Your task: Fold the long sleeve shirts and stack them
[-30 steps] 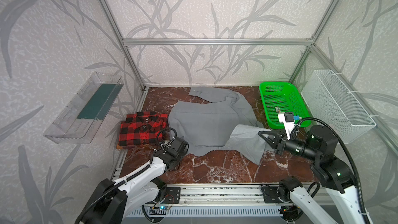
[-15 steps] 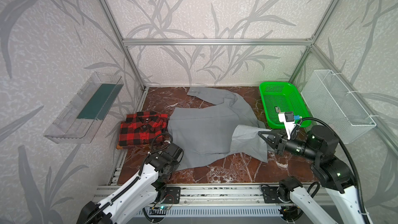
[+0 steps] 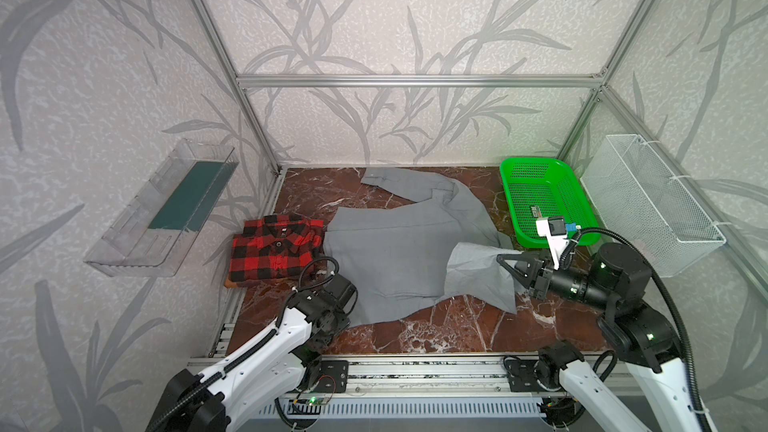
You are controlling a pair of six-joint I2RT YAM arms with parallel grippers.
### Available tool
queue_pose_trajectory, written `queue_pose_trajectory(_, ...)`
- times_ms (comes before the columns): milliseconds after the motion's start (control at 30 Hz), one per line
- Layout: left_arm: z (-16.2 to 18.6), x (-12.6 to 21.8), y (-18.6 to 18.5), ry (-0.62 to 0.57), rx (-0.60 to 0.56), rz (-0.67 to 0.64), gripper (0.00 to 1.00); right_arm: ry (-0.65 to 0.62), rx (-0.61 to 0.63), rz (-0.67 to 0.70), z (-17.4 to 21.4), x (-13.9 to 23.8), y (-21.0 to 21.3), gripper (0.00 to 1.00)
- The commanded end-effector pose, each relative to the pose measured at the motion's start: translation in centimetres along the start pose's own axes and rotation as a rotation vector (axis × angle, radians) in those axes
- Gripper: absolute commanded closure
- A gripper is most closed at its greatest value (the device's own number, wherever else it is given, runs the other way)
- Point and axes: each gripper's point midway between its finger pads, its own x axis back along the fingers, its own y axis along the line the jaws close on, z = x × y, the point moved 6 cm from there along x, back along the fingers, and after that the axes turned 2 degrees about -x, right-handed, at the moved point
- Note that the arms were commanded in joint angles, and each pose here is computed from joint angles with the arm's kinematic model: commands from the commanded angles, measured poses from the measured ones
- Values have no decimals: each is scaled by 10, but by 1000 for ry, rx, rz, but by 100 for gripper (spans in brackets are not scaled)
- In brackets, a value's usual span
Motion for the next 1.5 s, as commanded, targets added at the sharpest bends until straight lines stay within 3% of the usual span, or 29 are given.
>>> queue_pose_trajectory(0, 4, -5, 3, 10, 9, -26, 51, -9, 16, -43, -2, 0, 6, 100)
queue_pose_trajectory(167, 5, -11, 5, 10, -8, -41, 58, -12, 14, -51, -3, 0, 8, 100)
queue_pose_trajectory(533, 5, -18, 1, 6, -51, -31, 100, -3, 23, -47, -2, 3, 10, 100)
queue_pose_trajectory(833, -15, 32, 2, -130, -48, 2, 100, 20, 112, 44, -4, 14, 14, 100)
queue_pose_trajectory(1333, -33, 93, 11, -174, -34, -75, 100, 7, 152, 239, -16, 17, -3, 100)
queue_pose_trajectory(1467, -35, 92, 7, -155, -37, -85, 100, -15, 149, 280, -30, 8, -12, 100)
